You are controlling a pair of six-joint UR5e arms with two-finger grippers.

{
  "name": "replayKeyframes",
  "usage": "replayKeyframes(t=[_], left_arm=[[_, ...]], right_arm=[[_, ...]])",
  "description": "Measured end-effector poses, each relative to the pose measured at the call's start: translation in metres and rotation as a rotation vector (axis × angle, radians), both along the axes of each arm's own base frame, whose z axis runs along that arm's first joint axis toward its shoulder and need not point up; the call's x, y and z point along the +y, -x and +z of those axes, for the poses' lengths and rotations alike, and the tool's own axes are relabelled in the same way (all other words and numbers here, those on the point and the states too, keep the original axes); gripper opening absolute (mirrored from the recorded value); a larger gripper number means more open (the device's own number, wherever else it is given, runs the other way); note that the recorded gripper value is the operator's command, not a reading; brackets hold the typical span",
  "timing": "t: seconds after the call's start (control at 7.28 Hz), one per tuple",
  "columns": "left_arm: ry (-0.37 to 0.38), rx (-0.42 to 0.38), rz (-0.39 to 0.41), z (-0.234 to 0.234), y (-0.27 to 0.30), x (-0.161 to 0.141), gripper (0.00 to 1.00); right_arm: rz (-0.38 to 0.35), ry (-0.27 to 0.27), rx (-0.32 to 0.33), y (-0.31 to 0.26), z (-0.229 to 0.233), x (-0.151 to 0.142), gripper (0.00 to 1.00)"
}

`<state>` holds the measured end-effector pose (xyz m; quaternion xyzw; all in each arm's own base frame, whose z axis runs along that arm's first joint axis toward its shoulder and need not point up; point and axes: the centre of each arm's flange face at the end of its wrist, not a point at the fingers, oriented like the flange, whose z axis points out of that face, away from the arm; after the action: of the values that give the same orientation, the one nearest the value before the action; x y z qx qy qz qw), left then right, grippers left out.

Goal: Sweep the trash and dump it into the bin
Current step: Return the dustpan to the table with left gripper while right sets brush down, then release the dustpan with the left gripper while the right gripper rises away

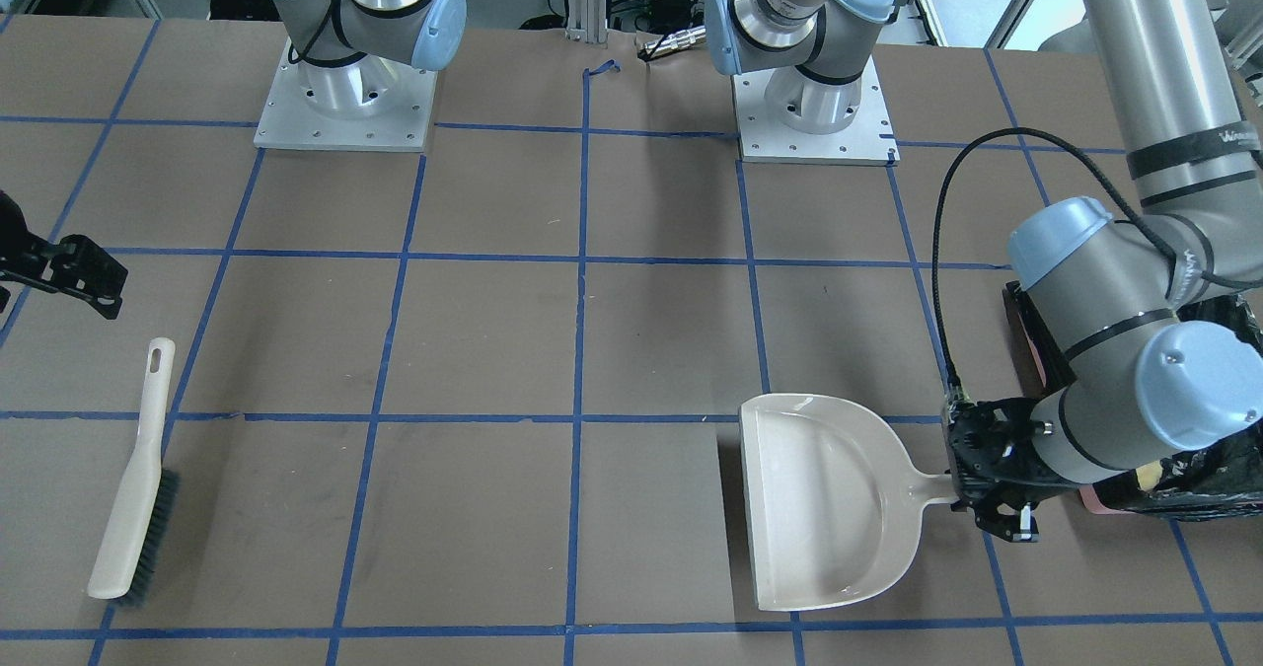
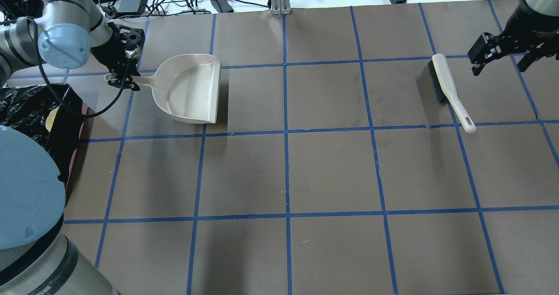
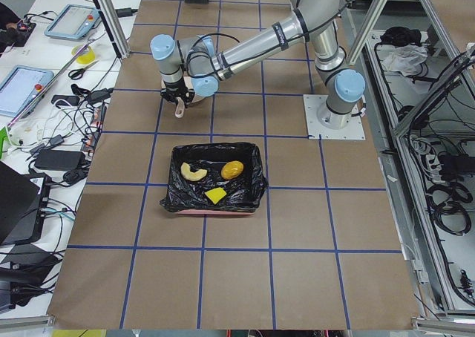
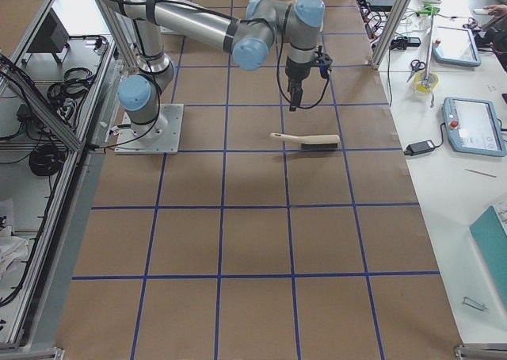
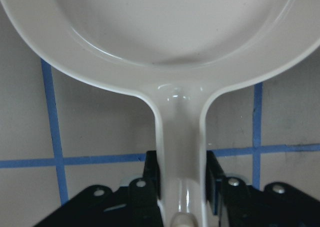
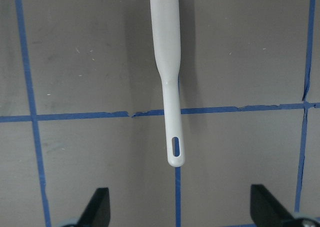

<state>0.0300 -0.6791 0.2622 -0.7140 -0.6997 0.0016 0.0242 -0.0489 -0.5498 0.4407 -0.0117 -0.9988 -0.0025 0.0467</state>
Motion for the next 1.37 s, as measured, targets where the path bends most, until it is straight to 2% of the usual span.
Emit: replayKeyframes(t=[0.14, 0.27, 0.69, 0.82, 1.1, 1.24, 1.37], left_arm=[[-0.002, 0.01, -0.002, -0.011, 0.007, 0.0, 0.0], [-0.005, 0.023, -0.001, -0.019, 0.01, -0.001, 0.0], [-0.006, 0.032, 0.005, -0.029, 0.012, -0.003, 0.0], [0.0, 0.031, 0.012, -0.032, 0.011, -0.005, 0.03], [0.004, 0.031, 0.023, -0.039, 0.012, -0.007, 0.03], [0.004, 0.031, 0.026, -0.04, 0.014, -0.007, 0.5], [0.003, 0.032, 0.03, -0.041, 0.016, -0.008, 0.7]], right_arm=[[0.004, 0.022, 0.001, -0.029, 0.021, 0.012, 1.0], [0.048, 0.029, -0.001, -0.065, 0.029, 0.019, 1.0], [0.274, 0.01, -0.009, -0.195, 0.022, 0.04, 1.0], [0.304, -0.001, -0.009, -0.211, 0.018, 0.043, 1.0], [0.315, 0.021, -0.009, -0.217, 0.03, 0.051, 1.0], [0.314, 0.043, -0.008, -0.216, 0.043, 0.06, 1.0], [0.305, 0.06, -0.016, -0.216, 0.052, 0.068, 1.0]])
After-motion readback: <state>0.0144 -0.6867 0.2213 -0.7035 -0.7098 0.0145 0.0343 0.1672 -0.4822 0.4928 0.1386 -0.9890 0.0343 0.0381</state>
